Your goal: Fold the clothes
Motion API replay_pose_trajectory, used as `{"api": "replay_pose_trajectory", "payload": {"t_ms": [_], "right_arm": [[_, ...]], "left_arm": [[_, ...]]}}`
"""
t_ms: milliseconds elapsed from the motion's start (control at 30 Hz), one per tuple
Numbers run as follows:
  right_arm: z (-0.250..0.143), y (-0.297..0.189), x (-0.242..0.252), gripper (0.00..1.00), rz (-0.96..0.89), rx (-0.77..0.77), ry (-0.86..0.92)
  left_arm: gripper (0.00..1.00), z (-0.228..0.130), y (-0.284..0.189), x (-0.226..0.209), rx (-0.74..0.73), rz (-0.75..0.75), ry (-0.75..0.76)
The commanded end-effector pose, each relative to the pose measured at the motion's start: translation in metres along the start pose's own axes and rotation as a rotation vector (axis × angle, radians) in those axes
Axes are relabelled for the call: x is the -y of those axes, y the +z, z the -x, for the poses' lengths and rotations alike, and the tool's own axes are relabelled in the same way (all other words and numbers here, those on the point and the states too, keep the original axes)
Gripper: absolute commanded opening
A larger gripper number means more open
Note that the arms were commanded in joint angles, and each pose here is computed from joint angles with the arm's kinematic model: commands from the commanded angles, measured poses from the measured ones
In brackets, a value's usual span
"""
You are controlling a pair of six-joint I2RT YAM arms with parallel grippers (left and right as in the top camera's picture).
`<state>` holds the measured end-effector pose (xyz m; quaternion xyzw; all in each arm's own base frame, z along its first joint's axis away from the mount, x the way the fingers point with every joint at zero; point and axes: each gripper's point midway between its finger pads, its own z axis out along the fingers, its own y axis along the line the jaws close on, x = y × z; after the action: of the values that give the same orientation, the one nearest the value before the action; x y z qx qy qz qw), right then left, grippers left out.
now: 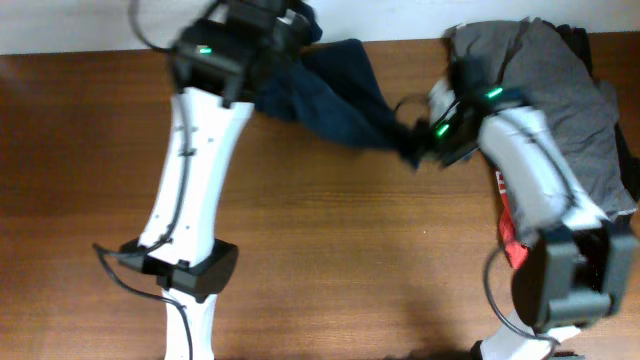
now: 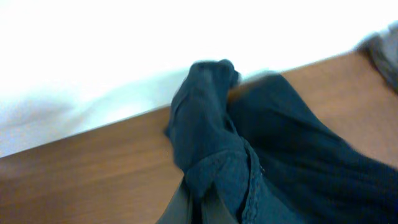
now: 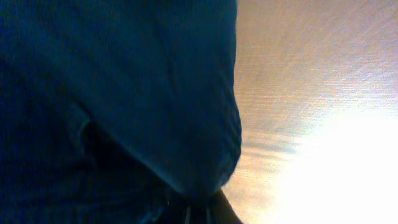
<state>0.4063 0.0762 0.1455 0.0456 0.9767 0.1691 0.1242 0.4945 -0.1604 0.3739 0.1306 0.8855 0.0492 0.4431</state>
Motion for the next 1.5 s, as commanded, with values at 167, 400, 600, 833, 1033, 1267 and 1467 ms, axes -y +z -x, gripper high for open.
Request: {"api": "replay_pose_trajectory", "payload": {"t_ms": [167,400,600,833,1033,1267,1467], "right_arm": [[0.077,-0.245,-0.025,0.04,0.004,0.561,-0.098],[0.056,-0.355,-0.043,0.04,-0.025,0.816,-0.137],[0.018,-0.396,-0.053,0.04,-0.042,0.9,-0.153],[-0.019,-0.4,-0.056,0.04,-0.041,0.864,-0.144],[-0.043,-0.397,-0.084,0.04,0.067,0.822,-0.212],[-0.07,-0.366,-0.121,0.04,0.161,0.672,-0.295],[-0.073,-0.304,-0.101,0.04,-0.011,0.487,-0.2]], "left_arm": [[0.01,0.044,-0.079,-0.115,0.244,0.179,-0.185],[0.01,0.054,-0.138,-0.154,0.368,0.243,-0.244],[0.01,0.051,-0.205,-0.162,0.454,0.252,-0.263],[0.01,0.018,-0.275,-0.164,0.464,0.252,-0.265],[0.01,-0.022,-0.319,-0.161,0.435,0.236,-0.303],[0.01,-0.042,-0.33,-0.148,0.397,0.166,-0.302],[0.01,-0.057,-0.293,-0.141,0.237,0.158,-0.275]]}}
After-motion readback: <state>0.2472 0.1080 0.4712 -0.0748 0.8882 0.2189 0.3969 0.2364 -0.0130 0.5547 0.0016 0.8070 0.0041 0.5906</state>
